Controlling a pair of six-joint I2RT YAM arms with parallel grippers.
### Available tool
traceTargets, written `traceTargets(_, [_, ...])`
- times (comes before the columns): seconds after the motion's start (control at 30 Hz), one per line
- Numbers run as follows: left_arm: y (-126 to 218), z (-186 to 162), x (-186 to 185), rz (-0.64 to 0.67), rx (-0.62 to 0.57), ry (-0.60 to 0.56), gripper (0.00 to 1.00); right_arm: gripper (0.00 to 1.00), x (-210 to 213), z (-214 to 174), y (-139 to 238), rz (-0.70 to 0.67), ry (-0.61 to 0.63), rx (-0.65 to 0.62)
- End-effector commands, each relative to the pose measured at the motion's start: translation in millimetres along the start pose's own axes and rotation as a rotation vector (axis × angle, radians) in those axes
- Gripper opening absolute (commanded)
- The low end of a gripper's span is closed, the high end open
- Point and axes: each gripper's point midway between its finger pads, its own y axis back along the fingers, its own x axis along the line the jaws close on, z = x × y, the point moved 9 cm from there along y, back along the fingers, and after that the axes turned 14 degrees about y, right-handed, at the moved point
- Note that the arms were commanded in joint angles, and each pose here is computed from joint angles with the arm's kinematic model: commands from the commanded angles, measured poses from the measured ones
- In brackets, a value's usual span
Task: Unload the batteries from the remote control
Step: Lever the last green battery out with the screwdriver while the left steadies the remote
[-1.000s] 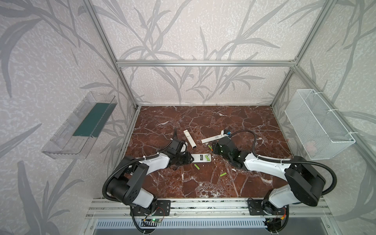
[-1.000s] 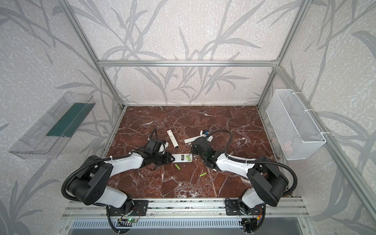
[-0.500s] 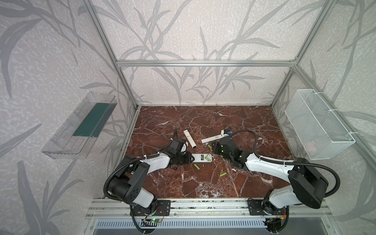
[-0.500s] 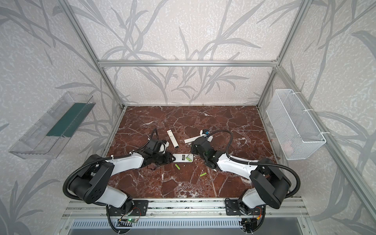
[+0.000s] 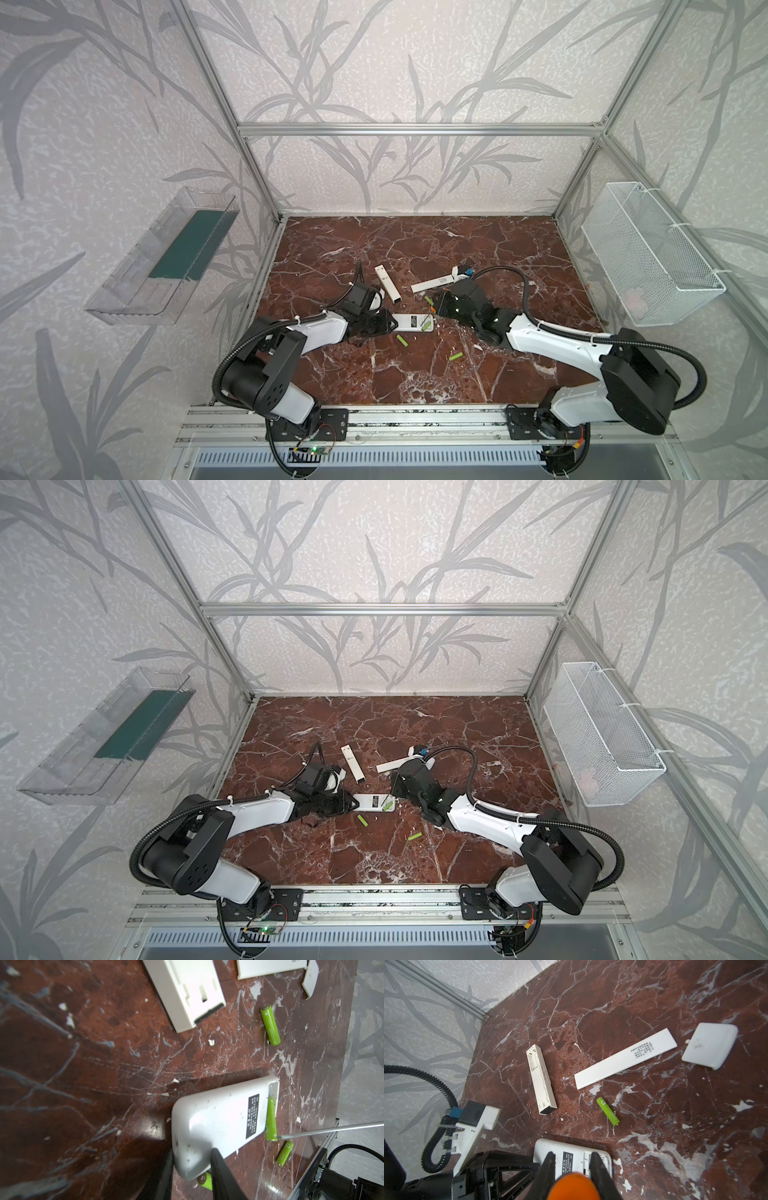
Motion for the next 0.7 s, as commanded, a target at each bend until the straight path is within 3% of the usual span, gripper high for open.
traceTargets(0.0, [-7.0, -10.4, 21.8, 0.121, 0.051, 0.05, 0.33, 0.0, -2.2, -1.1, 7.3, -0.005, 0.006, 0.013])
traceTargets(0.33, [-4.6, -11.8, 23.0, 0.127, 0.047, 0.051, 0.33, 0.0, 2.6, 11.5, 12.0, -0.011, 0.037, -0.031])
traceTargets(0.67, [-4.1, -11.2, 21.5, 0.123, 0.046, 0.049, 0.33, 0.0, 8.3, 24.8, -8.4, -0.039, 0.157, 0.009])
